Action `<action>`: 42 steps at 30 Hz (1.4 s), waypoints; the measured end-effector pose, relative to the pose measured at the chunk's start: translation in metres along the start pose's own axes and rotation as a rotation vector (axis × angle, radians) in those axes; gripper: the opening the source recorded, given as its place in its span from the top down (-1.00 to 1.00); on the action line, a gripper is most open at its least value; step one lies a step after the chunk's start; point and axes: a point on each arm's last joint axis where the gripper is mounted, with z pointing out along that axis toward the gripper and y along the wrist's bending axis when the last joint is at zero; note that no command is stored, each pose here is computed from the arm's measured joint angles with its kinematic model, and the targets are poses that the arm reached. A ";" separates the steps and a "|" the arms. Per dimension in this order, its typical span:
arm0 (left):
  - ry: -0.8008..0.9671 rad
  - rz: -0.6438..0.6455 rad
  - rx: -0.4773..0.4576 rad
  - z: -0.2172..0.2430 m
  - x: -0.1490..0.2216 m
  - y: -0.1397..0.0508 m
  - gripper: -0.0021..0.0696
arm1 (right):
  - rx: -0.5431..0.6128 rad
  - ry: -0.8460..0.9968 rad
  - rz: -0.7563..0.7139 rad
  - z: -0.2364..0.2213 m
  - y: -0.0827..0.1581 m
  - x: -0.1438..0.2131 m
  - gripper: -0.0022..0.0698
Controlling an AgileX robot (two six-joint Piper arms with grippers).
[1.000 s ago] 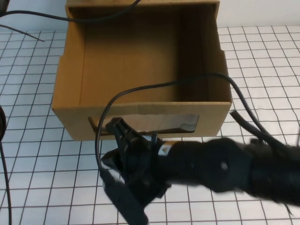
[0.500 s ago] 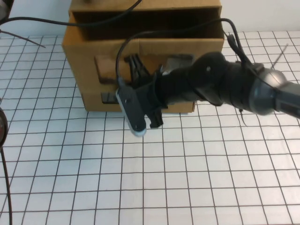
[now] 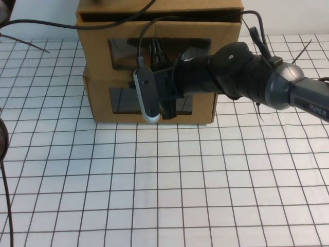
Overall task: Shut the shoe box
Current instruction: Close the shoe box with your right arm
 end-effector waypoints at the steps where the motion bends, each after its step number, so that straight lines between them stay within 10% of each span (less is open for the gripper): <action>1: 0.001 -0.001 0.001 0.001 0.000 0.001 0.95 | 0.002 0.004 -0.005 0.000 0.000 0.000 0.98; 19: 0.005 0.005 0.007 0.001 0.001 0.000 0.95 | 0.036 -0.105 -0.031 -0.034 -0.028 -0.050 0.98; 27: 0.005 0.004 0.009 0.001 0.001 0.000 0.95 | 0.179 0.049 0.082 -0.035 -0.042 -0.013 0.98; 42: 0.003 0.055 -0.020 -0.005 -0.001 -0.003 0.95 | 0.058 -0.119 0.108 -0.051 -0.042 -0.020 0.98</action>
